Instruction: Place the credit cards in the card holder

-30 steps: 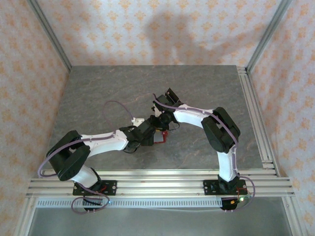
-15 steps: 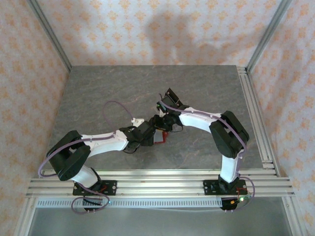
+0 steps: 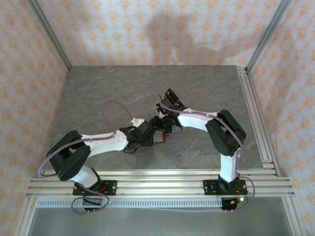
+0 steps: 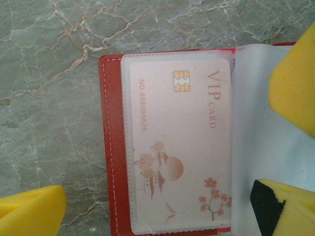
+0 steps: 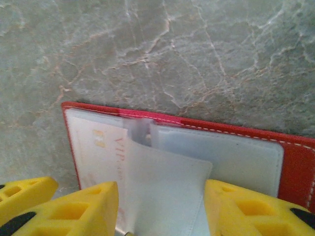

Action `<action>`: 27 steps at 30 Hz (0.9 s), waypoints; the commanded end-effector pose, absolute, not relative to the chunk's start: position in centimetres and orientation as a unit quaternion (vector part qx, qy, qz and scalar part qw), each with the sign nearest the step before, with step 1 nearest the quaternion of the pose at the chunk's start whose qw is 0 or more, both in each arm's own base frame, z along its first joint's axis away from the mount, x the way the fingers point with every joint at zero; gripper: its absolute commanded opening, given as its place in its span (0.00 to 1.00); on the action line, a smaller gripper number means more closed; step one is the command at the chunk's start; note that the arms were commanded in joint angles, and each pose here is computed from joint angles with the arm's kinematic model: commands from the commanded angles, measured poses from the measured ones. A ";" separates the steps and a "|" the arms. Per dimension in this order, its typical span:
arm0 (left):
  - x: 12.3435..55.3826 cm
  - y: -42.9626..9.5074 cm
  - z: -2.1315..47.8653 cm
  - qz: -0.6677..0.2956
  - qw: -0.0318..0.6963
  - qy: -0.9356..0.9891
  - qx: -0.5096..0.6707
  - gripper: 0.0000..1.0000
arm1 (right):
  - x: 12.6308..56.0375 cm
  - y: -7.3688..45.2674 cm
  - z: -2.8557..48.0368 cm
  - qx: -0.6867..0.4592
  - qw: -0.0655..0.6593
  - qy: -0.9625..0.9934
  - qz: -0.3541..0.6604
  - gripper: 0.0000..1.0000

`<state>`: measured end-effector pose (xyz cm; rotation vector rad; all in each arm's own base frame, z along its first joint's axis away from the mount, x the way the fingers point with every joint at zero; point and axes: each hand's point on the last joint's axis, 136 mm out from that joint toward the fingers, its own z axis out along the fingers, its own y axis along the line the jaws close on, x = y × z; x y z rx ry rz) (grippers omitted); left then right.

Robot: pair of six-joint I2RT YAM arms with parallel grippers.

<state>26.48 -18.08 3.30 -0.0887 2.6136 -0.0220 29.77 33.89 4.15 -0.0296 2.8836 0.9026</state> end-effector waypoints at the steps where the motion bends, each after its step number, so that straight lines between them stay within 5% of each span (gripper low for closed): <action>1: 26.3 -17.3 3.8 0.005 0.274 0.961 -0.040 0.98 | 29.9 34.3 3.8 -0.005 0.056 0.951 0.305 0.49; 27: 26.3 -17.3 3.8 0.005 0.276 0.960 -0.040 0.98 | 28.8 33.7 4.0 -0.010 0.047 0.946 0.322 0.48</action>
